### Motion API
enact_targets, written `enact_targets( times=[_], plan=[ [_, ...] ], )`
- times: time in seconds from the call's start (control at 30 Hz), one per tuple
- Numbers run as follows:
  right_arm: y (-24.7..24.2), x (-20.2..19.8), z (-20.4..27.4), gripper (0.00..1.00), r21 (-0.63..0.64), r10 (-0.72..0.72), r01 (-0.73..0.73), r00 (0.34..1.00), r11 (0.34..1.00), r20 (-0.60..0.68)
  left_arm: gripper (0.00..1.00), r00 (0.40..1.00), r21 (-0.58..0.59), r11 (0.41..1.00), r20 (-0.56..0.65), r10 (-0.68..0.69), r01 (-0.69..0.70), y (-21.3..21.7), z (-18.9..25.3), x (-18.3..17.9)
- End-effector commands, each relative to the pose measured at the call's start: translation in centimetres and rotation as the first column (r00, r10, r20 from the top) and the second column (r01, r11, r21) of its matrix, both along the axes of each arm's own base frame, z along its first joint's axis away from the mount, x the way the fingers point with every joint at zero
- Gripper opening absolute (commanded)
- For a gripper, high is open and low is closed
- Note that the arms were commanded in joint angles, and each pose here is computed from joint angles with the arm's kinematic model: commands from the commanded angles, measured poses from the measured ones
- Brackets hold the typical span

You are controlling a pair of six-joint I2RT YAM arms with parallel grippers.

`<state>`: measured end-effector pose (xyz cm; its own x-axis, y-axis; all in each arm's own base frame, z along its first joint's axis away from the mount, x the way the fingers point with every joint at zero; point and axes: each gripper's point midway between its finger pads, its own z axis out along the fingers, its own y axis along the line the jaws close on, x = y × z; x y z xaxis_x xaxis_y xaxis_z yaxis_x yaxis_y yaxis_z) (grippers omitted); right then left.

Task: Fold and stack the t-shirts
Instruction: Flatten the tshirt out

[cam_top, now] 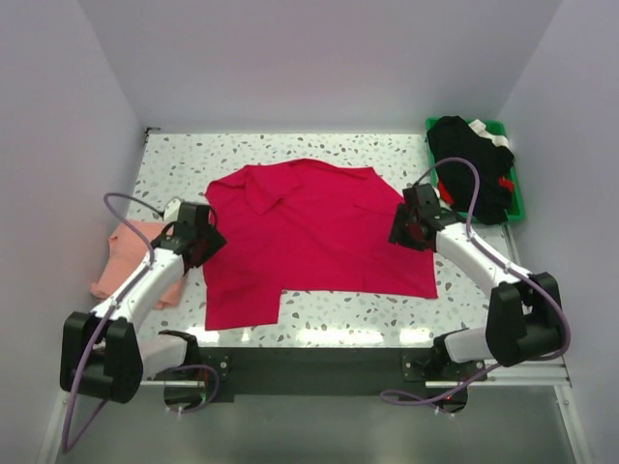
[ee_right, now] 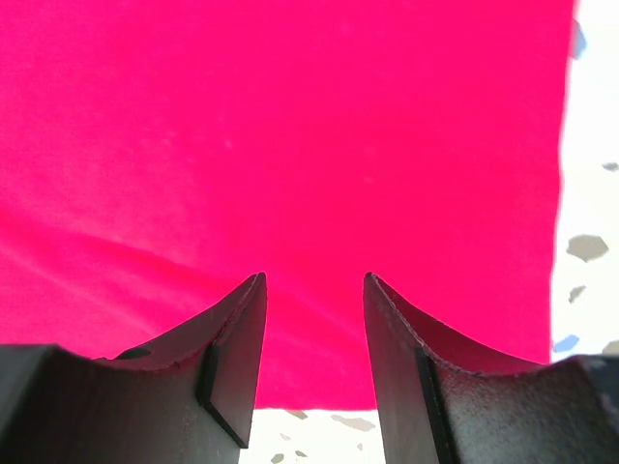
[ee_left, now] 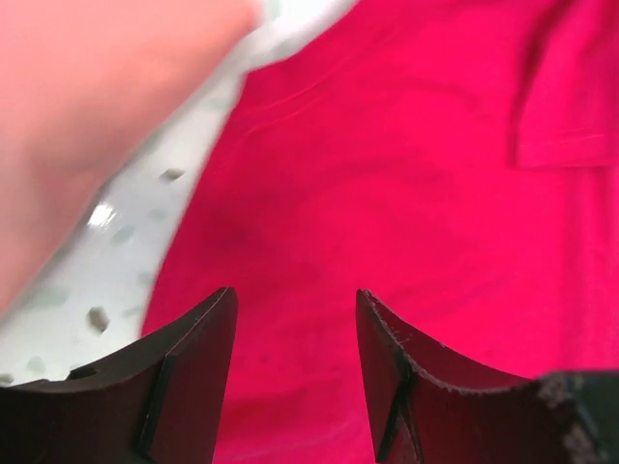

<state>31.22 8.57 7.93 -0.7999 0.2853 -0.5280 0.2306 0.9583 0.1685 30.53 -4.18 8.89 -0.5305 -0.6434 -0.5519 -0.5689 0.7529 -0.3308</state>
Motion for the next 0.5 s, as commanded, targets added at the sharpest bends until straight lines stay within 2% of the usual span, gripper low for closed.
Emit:
enact_targets(
  times=[0.0,0.23,0.3,0.47],
  plan=[
    [-2.2,-1.7,0.3,0.48,-0.057,-0.092,0.092,0.996,0.994,-0.011,0.57,0.989,0.010,0.989,-0.021,0.147,-0.147,2.0,-1.6,-3.5],
    [-5.6,-4.7,-0.6,0.47,-0.045,-0.221,0.220,0.975,0.975,-0.019,0.60,0.985,-0.009,0.987,-0.065,0.161,-0.162,2.2,-4.0,-6.8],
    [-6.8,-5.5,-1.4,0.47,-0.033,-0.273,0.272,0.961,0.962,-0.041,0.63,0.983,-0.007,0.984,-0.047,0.178,-0.179,2.5,-4.3,-6.7],
    [-7.4,-6.1,-1.7,0.47,-0.014,-0.318,0.318,0.947,0.948,-0.049,0.64,0.989,-0.040,0.988,-0.024,0.149,-0.150,1.7,-4.8,-6.0]
  ],
)
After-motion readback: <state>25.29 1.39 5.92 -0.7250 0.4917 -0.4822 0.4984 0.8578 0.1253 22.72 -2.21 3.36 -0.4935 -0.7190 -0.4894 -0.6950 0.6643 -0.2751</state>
